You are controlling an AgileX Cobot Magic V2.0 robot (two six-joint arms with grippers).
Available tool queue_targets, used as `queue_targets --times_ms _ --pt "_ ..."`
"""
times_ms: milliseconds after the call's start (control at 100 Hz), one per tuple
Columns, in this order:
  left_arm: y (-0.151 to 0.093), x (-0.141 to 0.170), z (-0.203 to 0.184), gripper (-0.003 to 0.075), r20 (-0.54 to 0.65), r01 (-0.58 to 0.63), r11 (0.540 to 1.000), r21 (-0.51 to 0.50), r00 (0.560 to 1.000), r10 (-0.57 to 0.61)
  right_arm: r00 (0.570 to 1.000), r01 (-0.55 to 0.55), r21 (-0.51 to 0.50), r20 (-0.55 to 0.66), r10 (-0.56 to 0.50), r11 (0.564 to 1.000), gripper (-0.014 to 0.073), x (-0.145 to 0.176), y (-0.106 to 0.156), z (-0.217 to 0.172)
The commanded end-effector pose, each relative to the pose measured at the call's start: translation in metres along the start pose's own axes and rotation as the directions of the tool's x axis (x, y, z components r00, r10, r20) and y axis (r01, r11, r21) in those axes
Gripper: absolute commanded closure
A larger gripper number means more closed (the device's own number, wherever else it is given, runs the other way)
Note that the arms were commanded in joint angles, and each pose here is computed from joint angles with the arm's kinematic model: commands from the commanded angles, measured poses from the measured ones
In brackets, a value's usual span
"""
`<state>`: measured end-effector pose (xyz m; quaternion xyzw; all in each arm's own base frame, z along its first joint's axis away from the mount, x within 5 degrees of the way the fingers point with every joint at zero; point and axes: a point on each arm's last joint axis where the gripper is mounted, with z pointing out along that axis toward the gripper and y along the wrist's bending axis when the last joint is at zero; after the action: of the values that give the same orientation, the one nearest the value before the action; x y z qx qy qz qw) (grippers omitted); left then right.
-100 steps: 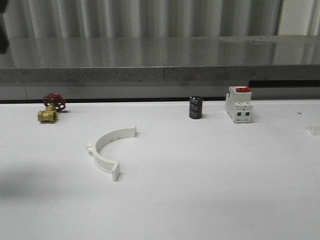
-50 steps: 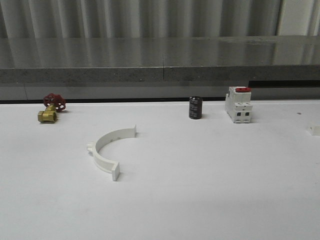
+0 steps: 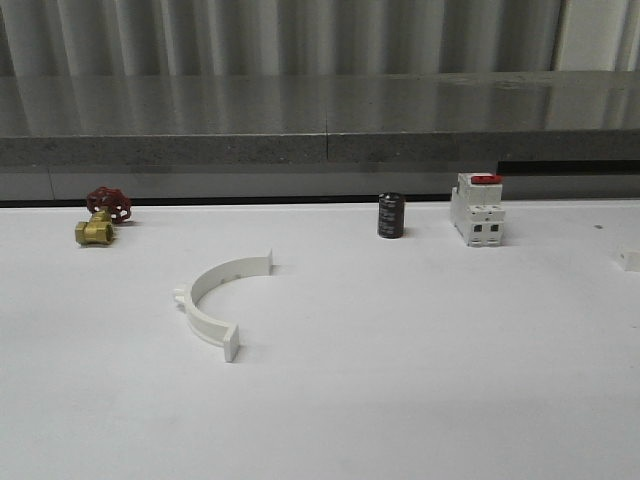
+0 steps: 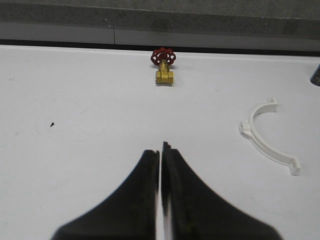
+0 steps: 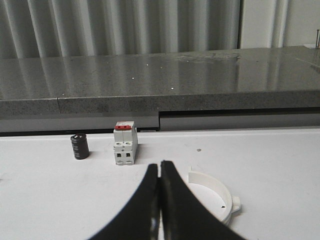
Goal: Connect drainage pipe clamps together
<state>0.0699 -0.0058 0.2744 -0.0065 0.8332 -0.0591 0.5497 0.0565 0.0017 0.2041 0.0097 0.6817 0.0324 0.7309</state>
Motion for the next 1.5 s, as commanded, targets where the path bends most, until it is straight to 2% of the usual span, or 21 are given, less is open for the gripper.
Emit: queue_targets --times_ms 0,120,250,390,500,580,690,830,1100,1200,1390,1440,1490 --pt "-0.002 -0.014 -0.003 0.0741 0.086 0.006 1.000 0.017 0.996 -0.007 0.992 0.008 -0.004 0.129 -0.007 1.000 0.0661 -0.018 0.001 -0.003" --pt "-0.002 -0.014 -0.003 0.0741 0.086 0.006 1.000 0.017 0.996 -0.007 0.994 0.007 0.000 0.107 -0.007 1.000 0.0661 -0.034 0.002 -0.005" --pt "-0.002 -0.014 -0.003 0.0741 0.086 0.006 1.000 0.017 0.996 -0.007 0.999 0.005 0.006 0.050 -0.005 1.000 0.0661 -0.066 0.003 -0.007" --pt "-0.002 -0.014 -0.003 0.0741 0.086 0.004 1.000 0.016 0.996 -0.005 0.988 0.005 0.023 -0.152 -0.002 1.000 0.0661 -0.100 0.005 -0.001" --pt "-0.002 -0.014 -0.003 0.0741 0.086 0.004 1.000 0.016 0.996 -0.005 0.942 0.009 0.037 -0.336 0.004 0.999 0.0661 -0.117 0.005 0.014" --pt "-0.002 -0.014 -0.003 0.0741 0.086 0.004 1.000 0.016 0.996 -0.005 0.910 0.012 0.043 -0.415 0.007 0.999 0.0661 -0.128 0.006 0.027" --pt "-0.002 -0.014 -0.003 0.0741 0.086 0.004 1.000 0.016 0.996 -0.005 0.882 0.014 0.046 -0.470 0.009 0.999 0.0661 -0.135 0.006 0.050" --pt "-0.002 -0.014 -0.003 0.0741 0.086 0.004 1.000 0.016 0.996 -0.005 0.878 0.014 0.044 -0.479 0.009 0.999 0.0661 -0.135 0.006 0.074" --pt "-0.002 -0.014 -0.003 0.0741 0.086 0.004 1.000 0.016 0.996 -0.005 0.837 0.014 0.048 -0.548 0.014 0.999 0.0649 -0.125 0.006 0.085" --pt "-0.002 -0.014 -0.003 0.0741 0.086 0.004 1.000 0.016 0.996 -0.005 0.813 0.016 0.051 -0.582 0.017 0.999 0.0542 -0.122 0.005 0.083" --pt "-0.002 -0.014 -0.003 0.0741 0.086 0.004 1.000 0.016 0.996 -0.005 0.780 0.008 0.054 -0.626 0.027 0.999 0.0149 -0.118 0.006 0.080" --pt "-0.002 -0.014 -0.003 0.0741 0.086 0.004 1.000 0.016 0.996 -0.005 0.775 -0.001 0.054 -0.631 0.035 0.999 0.0092 -0.117 0.006 0.079" --pt "-0.002 -0.014 -0.003 0.0741 0.086 0.004 1.000 0.016 0.996 -0.005 0.777 -0.017 0.053 -0.627 0.047 0.998 0.0075 -0.118 0.007 0.080"
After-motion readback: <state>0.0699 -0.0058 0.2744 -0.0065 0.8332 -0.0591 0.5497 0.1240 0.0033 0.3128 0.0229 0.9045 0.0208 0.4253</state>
